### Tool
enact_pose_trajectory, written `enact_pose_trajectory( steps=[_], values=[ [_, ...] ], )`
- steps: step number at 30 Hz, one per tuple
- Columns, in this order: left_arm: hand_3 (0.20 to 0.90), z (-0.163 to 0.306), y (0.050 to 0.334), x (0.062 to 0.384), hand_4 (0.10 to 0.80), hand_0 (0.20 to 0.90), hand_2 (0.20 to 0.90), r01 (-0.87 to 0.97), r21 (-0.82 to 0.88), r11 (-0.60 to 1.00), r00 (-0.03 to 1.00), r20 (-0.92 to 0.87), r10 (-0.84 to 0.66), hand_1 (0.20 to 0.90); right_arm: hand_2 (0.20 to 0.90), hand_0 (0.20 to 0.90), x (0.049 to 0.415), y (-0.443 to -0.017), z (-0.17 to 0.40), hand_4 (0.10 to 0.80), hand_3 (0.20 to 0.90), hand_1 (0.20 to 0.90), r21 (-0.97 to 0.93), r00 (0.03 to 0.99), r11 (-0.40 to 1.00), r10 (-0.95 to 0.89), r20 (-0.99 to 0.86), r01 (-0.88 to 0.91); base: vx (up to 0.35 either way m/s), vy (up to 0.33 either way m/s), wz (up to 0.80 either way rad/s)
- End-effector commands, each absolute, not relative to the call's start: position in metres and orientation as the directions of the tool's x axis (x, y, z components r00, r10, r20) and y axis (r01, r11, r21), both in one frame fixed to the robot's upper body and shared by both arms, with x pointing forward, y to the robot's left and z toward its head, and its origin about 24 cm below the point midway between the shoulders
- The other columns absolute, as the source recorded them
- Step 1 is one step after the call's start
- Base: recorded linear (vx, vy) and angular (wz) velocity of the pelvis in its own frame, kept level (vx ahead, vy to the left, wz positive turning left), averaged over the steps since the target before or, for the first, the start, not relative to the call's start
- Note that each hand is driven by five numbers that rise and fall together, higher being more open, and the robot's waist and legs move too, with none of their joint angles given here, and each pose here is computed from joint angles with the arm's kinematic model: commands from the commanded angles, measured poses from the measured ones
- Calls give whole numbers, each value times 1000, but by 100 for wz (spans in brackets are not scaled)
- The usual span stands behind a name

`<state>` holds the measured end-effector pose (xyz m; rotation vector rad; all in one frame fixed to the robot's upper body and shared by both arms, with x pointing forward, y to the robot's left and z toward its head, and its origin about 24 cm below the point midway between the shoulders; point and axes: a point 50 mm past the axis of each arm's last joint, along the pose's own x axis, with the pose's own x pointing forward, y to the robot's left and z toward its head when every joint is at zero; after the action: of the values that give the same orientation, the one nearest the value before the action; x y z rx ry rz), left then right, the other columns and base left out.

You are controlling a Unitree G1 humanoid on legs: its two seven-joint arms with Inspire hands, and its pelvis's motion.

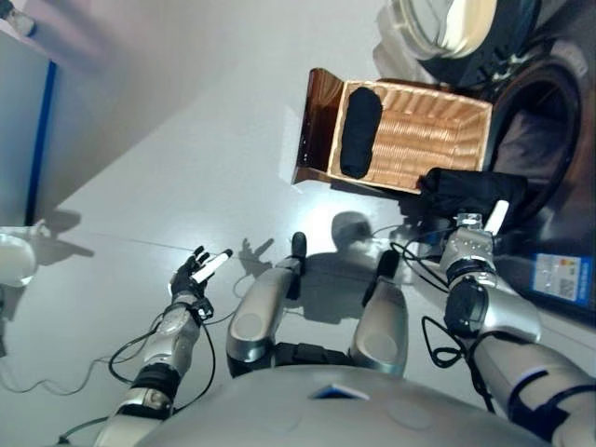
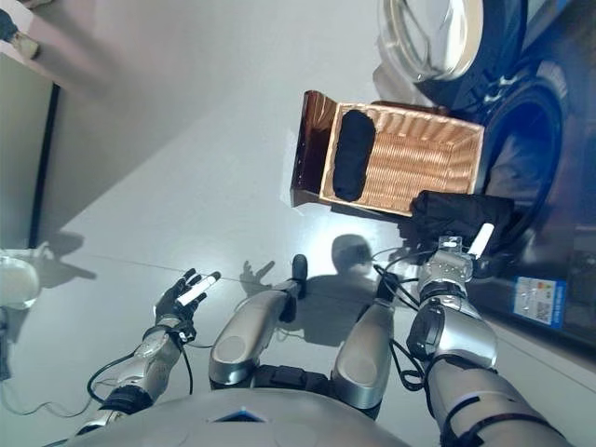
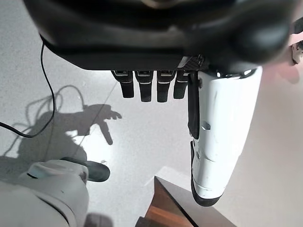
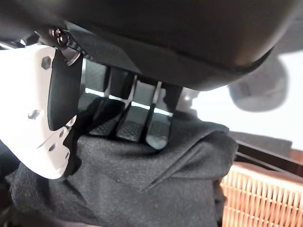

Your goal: Pick up the clothes and place them into the washing machine

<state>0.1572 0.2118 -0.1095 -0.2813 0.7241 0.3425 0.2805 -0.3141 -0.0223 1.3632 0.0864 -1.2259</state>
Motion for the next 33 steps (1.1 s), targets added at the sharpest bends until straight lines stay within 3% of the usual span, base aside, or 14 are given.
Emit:
enact_pose_trajectory(
  steps=[1, 8, 16, 22, 33],
  values=[
    [900, -100, 218, 157, 800, 900, 900, -398, -142, 906, 741, -632, 227, 900, 200, 200, 277, -367, 27, 300, 200, 200, 787, 365, -279, -767, -527, 550, -25, 5, -5],
    [900, -103, 208, 154, 800, 900, 900, -376, -165, 912, 742, -643, 189, 900, 200, 200, 273, -392, 53, 300, 200, 200, 814, 334, -249, -819, -467, 525, 8, 0, -4],
    [900, -99, 206, 156, 800, 900, 900, -361, -174, 916, 762, -622, 182, 900, 200, 200, 284, -401, 78, 300, 200, 200, 788, 379, -78, -845, -378, 611, 1, -2, 0],
    [900, -98, 207, 156, 800, 900, 900, -363, -171, 916, 767, -612, 190, 900, 200, 200, 290, -407, 105, 300, 200, 200, 847, 389, -61, -869, -305, 528, 14, 0, 1],
    [900, -97, 209, 154, 800, 900, 900, -376, -178, 909, 765, -613, 197, 900, 200, 200, 270, -447, 183, 300, 200, 200, 922, 277, -27, -950, -143, 385, 3, 11, 3]
  ],
)
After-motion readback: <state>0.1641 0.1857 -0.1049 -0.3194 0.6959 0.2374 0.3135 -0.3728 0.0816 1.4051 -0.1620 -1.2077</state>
